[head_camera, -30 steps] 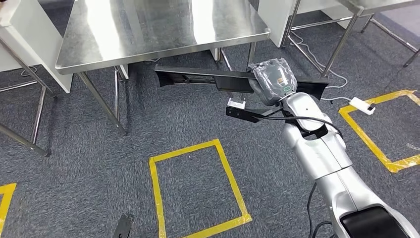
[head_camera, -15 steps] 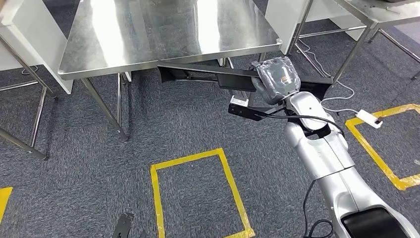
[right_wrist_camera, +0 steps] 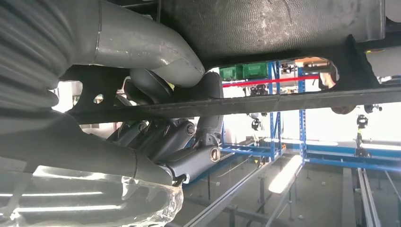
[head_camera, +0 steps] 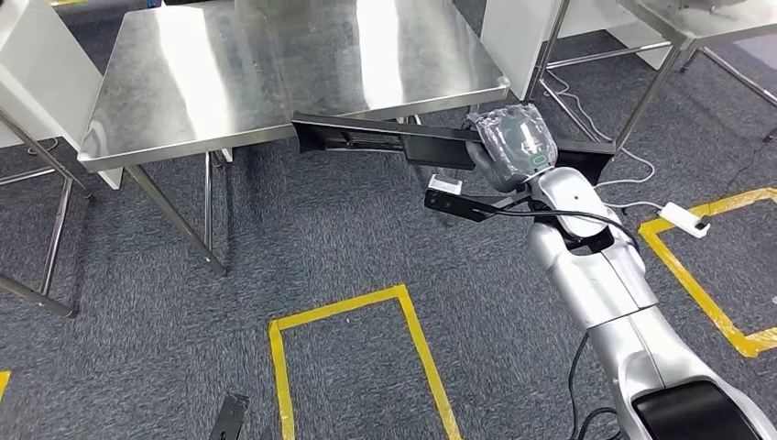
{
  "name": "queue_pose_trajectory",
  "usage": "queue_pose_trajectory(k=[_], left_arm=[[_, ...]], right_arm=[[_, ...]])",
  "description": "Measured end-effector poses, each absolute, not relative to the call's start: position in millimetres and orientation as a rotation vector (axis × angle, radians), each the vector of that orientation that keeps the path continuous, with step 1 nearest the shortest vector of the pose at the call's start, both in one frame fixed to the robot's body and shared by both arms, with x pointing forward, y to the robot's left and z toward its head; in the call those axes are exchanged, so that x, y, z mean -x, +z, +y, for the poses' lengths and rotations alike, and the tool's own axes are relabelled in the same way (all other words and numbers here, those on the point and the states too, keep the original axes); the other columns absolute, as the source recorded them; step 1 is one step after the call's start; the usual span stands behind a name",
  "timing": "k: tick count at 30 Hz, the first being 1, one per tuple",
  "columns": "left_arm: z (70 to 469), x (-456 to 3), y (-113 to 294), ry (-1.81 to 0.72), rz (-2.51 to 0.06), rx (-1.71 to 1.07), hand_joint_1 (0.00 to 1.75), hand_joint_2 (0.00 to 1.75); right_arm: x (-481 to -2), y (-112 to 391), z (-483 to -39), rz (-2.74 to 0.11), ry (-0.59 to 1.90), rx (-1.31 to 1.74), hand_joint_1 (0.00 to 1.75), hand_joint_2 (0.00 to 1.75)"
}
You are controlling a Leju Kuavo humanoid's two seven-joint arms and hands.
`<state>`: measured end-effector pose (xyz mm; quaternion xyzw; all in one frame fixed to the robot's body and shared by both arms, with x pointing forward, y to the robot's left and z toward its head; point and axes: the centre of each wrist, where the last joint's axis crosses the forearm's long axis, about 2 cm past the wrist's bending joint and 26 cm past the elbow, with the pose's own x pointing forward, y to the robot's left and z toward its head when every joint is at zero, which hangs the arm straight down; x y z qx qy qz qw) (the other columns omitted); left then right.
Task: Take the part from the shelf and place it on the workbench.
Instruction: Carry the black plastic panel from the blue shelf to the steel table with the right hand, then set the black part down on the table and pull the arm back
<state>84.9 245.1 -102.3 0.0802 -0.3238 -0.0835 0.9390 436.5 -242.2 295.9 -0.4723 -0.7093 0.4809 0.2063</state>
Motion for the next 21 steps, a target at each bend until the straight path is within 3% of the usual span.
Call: queue_pose_trajectory(k=[21], left_arm=[[245.8, -87.4, -101.9, -0.179, -0.659, -0.168, 0.0, 1.75]], right_arm=[[-435.3, 286.4, -253.6, -1.94, 1.332, 1.311, 1.62, 1.75]])
